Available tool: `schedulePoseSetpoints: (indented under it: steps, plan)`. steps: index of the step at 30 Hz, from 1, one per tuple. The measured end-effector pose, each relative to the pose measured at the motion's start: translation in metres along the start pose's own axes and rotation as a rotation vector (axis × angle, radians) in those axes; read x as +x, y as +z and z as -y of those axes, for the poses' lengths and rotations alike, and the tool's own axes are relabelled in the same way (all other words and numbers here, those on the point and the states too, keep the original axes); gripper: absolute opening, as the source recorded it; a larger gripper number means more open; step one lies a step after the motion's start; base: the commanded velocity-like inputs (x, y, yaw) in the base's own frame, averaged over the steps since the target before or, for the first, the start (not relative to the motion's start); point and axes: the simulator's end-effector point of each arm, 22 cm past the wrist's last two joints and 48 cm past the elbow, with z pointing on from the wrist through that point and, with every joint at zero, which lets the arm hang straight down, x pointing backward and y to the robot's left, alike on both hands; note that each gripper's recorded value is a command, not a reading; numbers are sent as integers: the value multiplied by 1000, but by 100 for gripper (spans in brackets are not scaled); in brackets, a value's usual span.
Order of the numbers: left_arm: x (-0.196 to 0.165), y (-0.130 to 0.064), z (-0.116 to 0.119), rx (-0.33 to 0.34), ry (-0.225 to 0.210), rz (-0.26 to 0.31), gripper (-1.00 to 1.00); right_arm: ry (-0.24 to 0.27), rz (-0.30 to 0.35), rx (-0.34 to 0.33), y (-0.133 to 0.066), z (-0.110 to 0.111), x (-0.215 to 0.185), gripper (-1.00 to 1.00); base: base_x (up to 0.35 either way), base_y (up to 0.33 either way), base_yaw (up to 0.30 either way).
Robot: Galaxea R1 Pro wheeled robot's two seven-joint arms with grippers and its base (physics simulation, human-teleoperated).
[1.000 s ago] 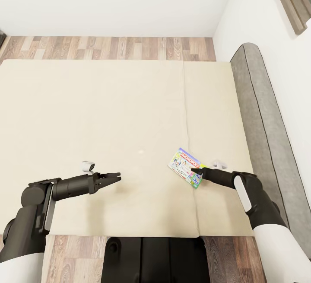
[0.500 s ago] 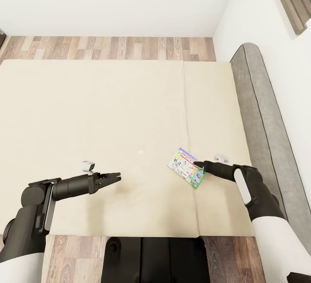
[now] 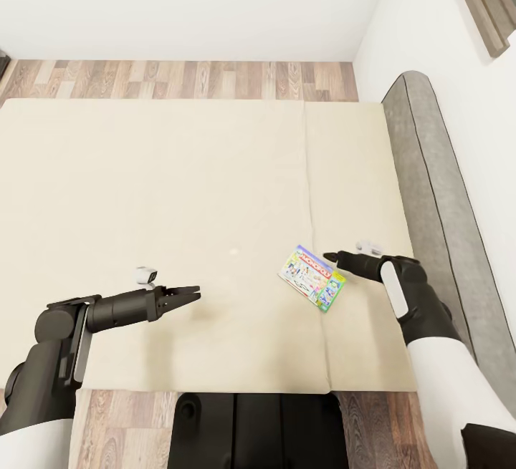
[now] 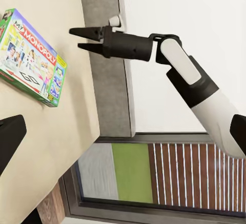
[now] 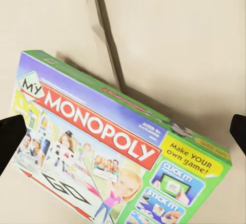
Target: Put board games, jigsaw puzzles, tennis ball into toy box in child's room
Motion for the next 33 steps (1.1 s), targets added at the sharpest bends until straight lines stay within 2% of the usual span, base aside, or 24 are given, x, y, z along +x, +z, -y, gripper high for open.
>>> schedulePoseSetpoints:
  steps: [3,10,20,33]
  plan:
    - [0,0,0,0,0,1,100,2,-7,6,2,2,3,100,0,0,0]
    - [0,0,-2,-1,-4,1,100,26,-67,32,17,16,34,100,0,0,0]
    - [4,0,-9,-6,-17,-2,100,32,-80,36,26,21,46,100,0,0,0]
    - [5,0,-11,-7,-21,-3,100,31,-76,37,28,21,46,100,0,0,0]
